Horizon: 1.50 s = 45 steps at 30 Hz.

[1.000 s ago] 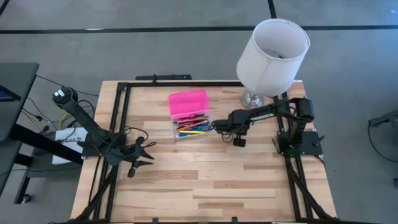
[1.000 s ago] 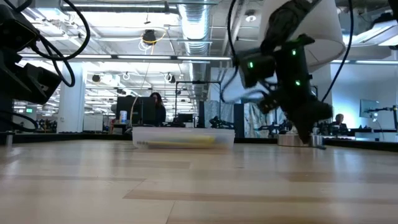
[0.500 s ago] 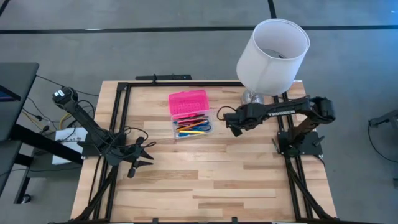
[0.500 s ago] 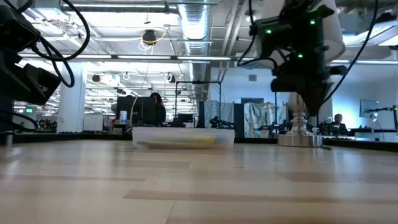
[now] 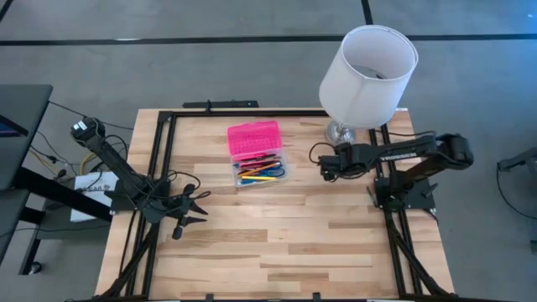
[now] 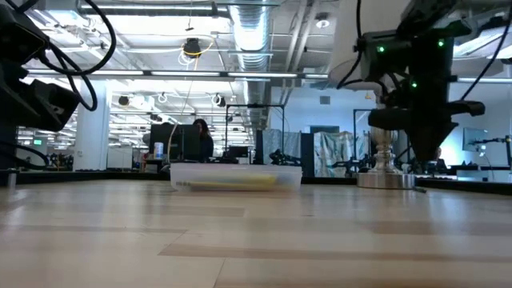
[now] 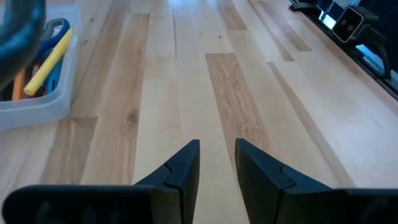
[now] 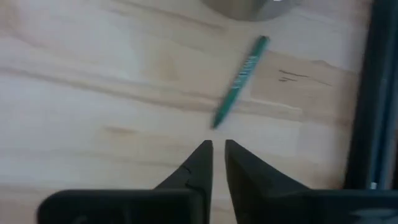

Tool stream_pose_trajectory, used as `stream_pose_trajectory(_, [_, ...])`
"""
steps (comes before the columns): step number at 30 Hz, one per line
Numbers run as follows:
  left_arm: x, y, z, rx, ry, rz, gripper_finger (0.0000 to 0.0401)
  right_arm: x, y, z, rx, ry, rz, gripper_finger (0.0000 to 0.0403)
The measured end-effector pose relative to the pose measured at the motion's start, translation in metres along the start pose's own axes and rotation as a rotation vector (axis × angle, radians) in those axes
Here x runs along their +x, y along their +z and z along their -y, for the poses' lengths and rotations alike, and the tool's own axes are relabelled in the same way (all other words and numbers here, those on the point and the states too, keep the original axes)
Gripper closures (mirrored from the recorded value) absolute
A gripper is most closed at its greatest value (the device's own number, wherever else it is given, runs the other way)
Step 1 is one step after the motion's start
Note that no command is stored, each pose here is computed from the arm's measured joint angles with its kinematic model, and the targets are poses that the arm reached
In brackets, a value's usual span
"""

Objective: Pick & place school supplies into a supply box
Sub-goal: Put the green crayon into the pink supply box

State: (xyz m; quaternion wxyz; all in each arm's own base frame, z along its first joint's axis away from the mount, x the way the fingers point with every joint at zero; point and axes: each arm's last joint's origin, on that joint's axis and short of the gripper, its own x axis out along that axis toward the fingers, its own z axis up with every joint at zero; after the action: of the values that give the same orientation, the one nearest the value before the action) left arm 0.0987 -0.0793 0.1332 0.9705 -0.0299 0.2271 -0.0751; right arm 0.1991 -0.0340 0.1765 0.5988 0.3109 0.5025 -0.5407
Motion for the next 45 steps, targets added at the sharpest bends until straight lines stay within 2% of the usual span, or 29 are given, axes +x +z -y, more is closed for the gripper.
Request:
stream_pose_trajectory(6, [0.000,0.000,-0.001,0.028,0.034,0.014,0.0305,0.013,0.006,0.010,0.058,-0.007,-0.010,0.0307])
stream_pose_trajectory(10, [0.000,0.000,-0.001,0.028,0.040,0.016,0.0305,0.023,0.010,0.006,0.057,0.041,0.012,0.0276])
stream_pose_trajectory(18, [0.000,0.000,0.000,-0.011,0.013,0.003,0.0305,0.044,0.013,0.007,0.071,-0.049,-0.038,0.0239])
stream_pose_trajectory(24, [0.000,0.000,0.000,-0.042,0.009,-0.002,0.0305,0.050,0.015,0.006,0.075,-0.075,-0.057,0.0245])
stream_pose_trajectory(35, [0.000,0.000,0.000,-0.053,0.009,-0.002,0.0305,0.050,0.016,0.005,0.089,-0.047,-0.065,0.0300])
stream_pose_trajectory(45, [0.000,0.000,0.000,-0.053,0.008,-0.002,0.0305,0.051,0.017,0.002,0.108,-0.014,-0.055,0.0299])
